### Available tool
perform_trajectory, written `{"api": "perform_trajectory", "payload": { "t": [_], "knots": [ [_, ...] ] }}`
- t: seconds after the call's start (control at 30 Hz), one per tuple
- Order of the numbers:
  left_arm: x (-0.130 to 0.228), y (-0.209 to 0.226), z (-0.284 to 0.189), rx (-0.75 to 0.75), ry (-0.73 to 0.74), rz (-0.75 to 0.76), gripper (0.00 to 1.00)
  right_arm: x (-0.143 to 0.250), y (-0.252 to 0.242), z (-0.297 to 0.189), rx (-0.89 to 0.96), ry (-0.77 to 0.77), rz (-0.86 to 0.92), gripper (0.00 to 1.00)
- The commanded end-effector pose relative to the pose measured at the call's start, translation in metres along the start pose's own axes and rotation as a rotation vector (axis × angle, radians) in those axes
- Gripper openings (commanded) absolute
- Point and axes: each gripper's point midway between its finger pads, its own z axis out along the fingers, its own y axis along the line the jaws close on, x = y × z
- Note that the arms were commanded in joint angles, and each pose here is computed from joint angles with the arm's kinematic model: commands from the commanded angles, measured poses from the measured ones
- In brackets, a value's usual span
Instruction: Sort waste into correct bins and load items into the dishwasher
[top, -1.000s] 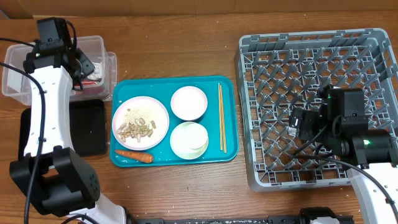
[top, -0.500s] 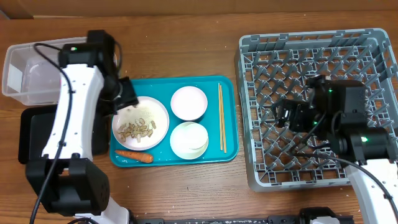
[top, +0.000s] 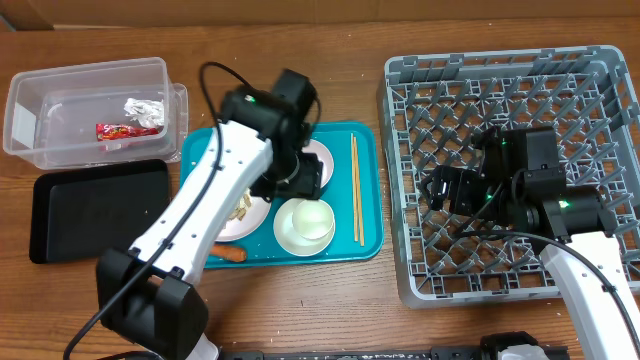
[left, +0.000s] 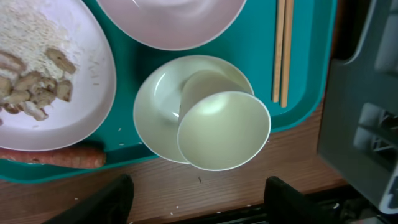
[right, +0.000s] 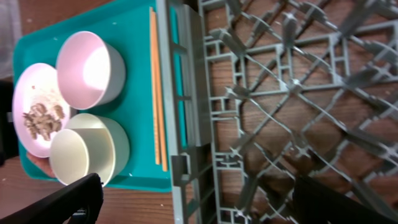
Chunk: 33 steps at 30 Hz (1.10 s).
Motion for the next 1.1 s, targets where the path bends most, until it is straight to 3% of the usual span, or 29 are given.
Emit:
{"api": "perform_trajectory", "payload": {
  "t": [0.0,0.17,0.33,0.47,0.63,0.83,0.97,1.07],
  "knots": [
    [0.009,0.009,0.015,-0.079,0.006,-0.030,0.69,-0.008,-0.006,-0.008,0.053,-0.035,0.003,1.00],
    [0.014,0.015,0.049,-0.086,0.028,-0.046,0.65,-0.005,-0.009,-0.008,0.070,-0.026,0.004,1.00],
    [0.015,0.017,0.080,-0.062,0.021,-0.054,0.52,-0.005,-0.009,-0.008,0.070,-0.025,0.004,1.00],
    [0.018,0.012,0.090,-0.019,0.031,-0.053,0.04,-0.004,-0.009,-0.008,0.071,-0.021,0.005,1.00],
    [0.011,0.013,0.080,-0.017,0.016,-0.065,0.04,-0.006,-0.017,-0.009,0.116,-0.033,0.006,1.00],
    [-0.016,0.020,0.032,0.046,-0.036,-0.072,0.04,-0.020,-0.055,-0.022,0.309,-0.110,0.069,1.00],
    [-0.040,0.001,-0.011,0.288,-0.099,-0.047,0.04,-0.039,-0.084,-0.041,0.375,-0.204,0.229,1.00],
    [-0.055,-0.033,-0.042,0.599,-0.143,0.000,0.04,-0.051,-0.067,-0.038,0.171,-0.207,0.205,1.00]
  ]
}}
